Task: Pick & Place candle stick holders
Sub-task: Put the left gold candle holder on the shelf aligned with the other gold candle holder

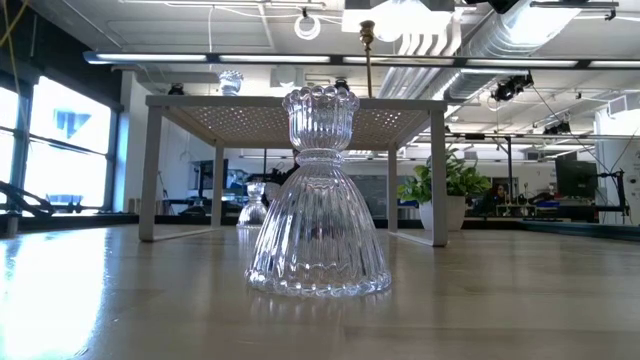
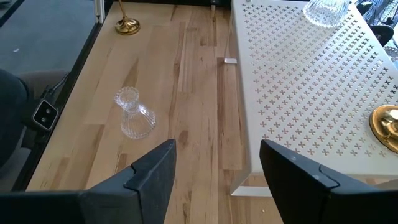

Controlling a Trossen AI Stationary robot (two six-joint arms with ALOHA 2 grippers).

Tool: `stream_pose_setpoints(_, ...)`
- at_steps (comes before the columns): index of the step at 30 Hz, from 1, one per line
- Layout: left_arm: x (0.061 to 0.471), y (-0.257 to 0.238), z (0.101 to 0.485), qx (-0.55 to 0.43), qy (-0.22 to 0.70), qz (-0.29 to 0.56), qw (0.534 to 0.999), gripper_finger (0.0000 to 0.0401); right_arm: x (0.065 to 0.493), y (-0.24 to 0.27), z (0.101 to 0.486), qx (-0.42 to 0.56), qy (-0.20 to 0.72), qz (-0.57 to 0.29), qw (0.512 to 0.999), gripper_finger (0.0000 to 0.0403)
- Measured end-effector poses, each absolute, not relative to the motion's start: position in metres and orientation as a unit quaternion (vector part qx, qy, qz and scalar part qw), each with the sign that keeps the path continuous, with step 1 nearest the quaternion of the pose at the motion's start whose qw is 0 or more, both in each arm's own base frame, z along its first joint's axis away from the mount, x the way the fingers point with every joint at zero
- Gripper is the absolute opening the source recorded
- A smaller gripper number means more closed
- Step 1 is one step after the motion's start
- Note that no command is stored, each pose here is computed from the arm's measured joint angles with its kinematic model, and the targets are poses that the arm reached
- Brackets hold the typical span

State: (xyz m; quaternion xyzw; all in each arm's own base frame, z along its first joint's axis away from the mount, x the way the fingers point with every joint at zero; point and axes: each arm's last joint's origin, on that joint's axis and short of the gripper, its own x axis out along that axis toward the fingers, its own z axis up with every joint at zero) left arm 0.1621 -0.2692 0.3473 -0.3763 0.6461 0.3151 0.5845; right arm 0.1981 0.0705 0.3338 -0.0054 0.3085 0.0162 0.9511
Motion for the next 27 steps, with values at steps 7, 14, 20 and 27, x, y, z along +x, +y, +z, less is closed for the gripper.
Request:
stream_pose_setpoints(7, 0.1609, -0.2700, 0.3379, -0.358, 0.669, 0.315, 0.570, 0.0234, 0.1981, 0.0705, 0.3337, -0.005, 0.309, 0.016, 0.951, 0.0224)
stream_pose_setpoints(14, 0.1616, -0.2698, 0.3378, -0.358, 0.661, 0.315, 0.580, 0.0234, 0.1982, 0.0705, 0.3338, -0.005, 0.308, 0.016, 0.951, 0.0225)
stream_pose_setpoints(20, 0.1636, -0.2705, 0.3378, -0.354, 0.649, 0.299, 0.603, 0.0234, 0.1981, 0.0705, 0.3337, -0.005, 0.309, 0.016, 0.951, 0.0225)
stream_pose_setpoints(27, 0.1646, -0.2715, 0.3379, -0.361, 0.644, 0.298, 0.605, 0.0234, 0.1982, 0.0705, 0.3338, -0.005, 0.308, 0.016, 0.951, 0.0225)
